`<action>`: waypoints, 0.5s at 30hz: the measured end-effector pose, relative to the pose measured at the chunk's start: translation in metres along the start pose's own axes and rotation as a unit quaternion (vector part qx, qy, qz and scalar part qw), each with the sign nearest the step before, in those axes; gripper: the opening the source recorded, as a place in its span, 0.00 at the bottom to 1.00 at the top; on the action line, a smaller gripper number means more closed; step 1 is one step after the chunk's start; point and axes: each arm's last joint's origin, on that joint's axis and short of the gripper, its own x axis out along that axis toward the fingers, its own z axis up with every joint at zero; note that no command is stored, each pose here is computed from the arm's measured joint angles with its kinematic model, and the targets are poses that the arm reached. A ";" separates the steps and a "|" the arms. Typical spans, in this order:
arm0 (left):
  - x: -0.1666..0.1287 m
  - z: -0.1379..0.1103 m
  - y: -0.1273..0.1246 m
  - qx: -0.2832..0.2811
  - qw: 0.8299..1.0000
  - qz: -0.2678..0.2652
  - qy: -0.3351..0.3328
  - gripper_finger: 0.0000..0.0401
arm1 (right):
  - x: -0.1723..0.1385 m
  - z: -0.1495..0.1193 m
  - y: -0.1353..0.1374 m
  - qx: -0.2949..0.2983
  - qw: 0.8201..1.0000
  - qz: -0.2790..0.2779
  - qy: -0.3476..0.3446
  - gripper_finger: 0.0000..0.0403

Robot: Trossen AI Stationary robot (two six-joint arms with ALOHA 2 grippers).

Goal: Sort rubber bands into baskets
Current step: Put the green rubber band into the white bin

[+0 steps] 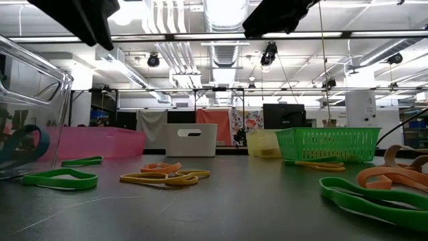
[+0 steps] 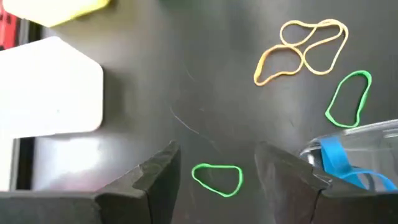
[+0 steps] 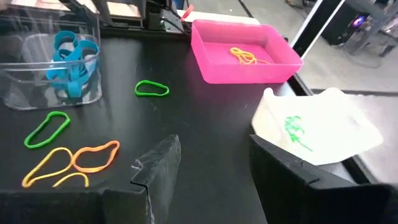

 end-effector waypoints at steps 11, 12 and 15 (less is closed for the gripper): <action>-0.011 0.009 0.004 0.008 0.999 0.016 -0.031 0.47 | 0.045 -0.012 0.037 -0.012 0.999 0.028 0.036 0.46; -0.012 0.009 0.005 0.007 0.999 0.031 -0.036 0.47 | 0.051 -0.014 0.042 -0.015 0.998 0.028 0.045 0.46; -0.016 0.008 0.008 0.003 0.997 0.065 -0.050 0.47 | 0.068 -0.017 0.059 -0.021 0.997 0.036 0.059 0.46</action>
